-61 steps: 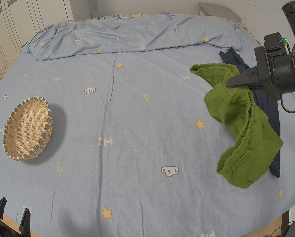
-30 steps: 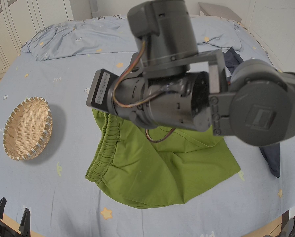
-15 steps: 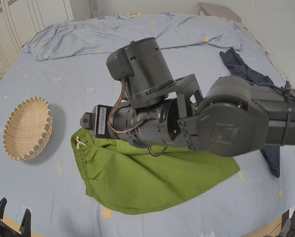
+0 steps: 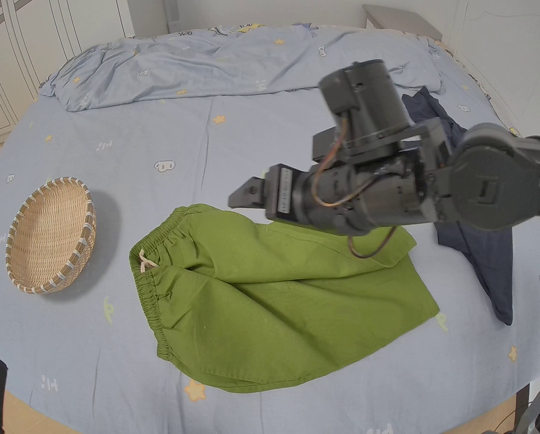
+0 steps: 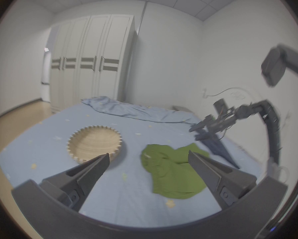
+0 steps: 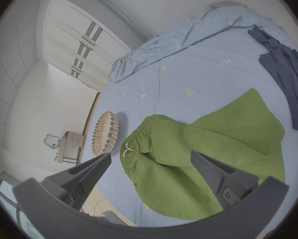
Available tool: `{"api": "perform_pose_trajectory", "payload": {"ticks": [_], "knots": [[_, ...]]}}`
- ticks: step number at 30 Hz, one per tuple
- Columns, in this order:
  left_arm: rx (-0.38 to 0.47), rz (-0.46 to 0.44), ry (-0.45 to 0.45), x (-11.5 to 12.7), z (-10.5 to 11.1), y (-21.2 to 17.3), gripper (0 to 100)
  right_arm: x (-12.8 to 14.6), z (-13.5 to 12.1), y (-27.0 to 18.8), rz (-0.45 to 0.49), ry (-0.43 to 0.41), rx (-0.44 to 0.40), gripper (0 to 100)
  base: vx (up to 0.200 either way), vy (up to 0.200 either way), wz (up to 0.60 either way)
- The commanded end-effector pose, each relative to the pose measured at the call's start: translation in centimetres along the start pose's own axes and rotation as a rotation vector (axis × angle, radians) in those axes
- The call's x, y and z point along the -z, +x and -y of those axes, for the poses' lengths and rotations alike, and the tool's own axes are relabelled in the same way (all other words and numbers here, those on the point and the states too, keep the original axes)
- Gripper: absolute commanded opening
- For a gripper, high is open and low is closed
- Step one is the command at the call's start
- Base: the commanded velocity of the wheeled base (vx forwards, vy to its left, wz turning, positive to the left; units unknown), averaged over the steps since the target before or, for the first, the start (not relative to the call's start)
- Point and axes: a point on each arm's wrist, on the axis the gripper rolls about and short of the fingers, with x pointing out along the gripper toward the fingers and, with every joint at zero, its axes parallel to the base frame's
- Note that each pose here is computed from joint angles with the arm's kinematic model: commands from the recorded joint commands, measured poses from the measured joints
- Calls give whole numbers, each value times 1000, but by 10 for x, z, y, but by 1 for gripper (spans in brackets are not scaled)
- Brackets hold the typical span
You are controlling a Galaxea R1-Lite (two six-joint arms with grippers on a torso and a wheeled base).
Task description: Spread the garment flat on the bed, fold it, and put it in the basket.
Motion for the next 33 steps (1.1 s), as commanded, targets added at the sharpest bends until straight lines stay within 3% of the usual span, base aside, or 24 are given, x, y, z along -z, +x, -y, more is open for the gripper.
{"api": "perform_pose_trajectory", "payload": {"ticks": [1, 2, 4, 5, 9, 12, 13, 15, 19, 21, 23, 26, 30, 33], "knots": [[256, -482, -394, -22, 8, 75, 100, -2, 88, -114, 21, 136, -22, 100, 0, 0, 0], [254, -485, -408, -21, 8, 77, 100, -1, 90, -115, 20, 138, -21, 100, 0, 0, 0], [241, -528, -607, -1, 10, 102, 100, 0, 116, -127, 39, 186, -15, 100, 0, 0, 0], [248, -534, -639, 8, 10, 110, 100, 2, 124, -129, 42, 202, -13, 100, 0, 0, 0], [279, -627, -620, 48, 9, 127, 100, 9, 155, -146, 66, 269, -2, 100, 0, 0, 0], [286, -698, -605, 62, 9, 136, 100, 14, 167, -150, 59, 284, 0, 100, 0, 0, 0], [260, -778, -586, 75, 8, 148, 100, 19, 182, -156, 66, 286, 17, 100, 0, 0, 0], [231, -839, -565, 87, 7, 158, 100, 24, 190, -162, 69, 276, 11, 100, 0, 0, 0], [183, -893, -512, 106, -4, 179, 100, 27, 197, -163, 58, 275, -46, 100, 0, 0, 0], [194, -902, -495, 110, -6, 181, 100, 26, 196, -162, 58, 271, -52, 100, 0, 0, 0], [242, -975, -510, 124, -10, 176, 100, 29, 197, -159, 48, 272, -51, 100, 0, 0, 0], [260, -1000, -564, 128, -17, 178, 100, 32, 198, -158, 45, 272, -53, 100, 0, 0, 0], [325, -919, -597, 121, -26, 185, 100, 30, 199, -159, 60, 272, -53, 100, 0, 0, 0], [333, -917, -603, 122, -26, 187, 100, 30, 199, -159, 61, 270, -55, 100, 0, 0, 0]]}}
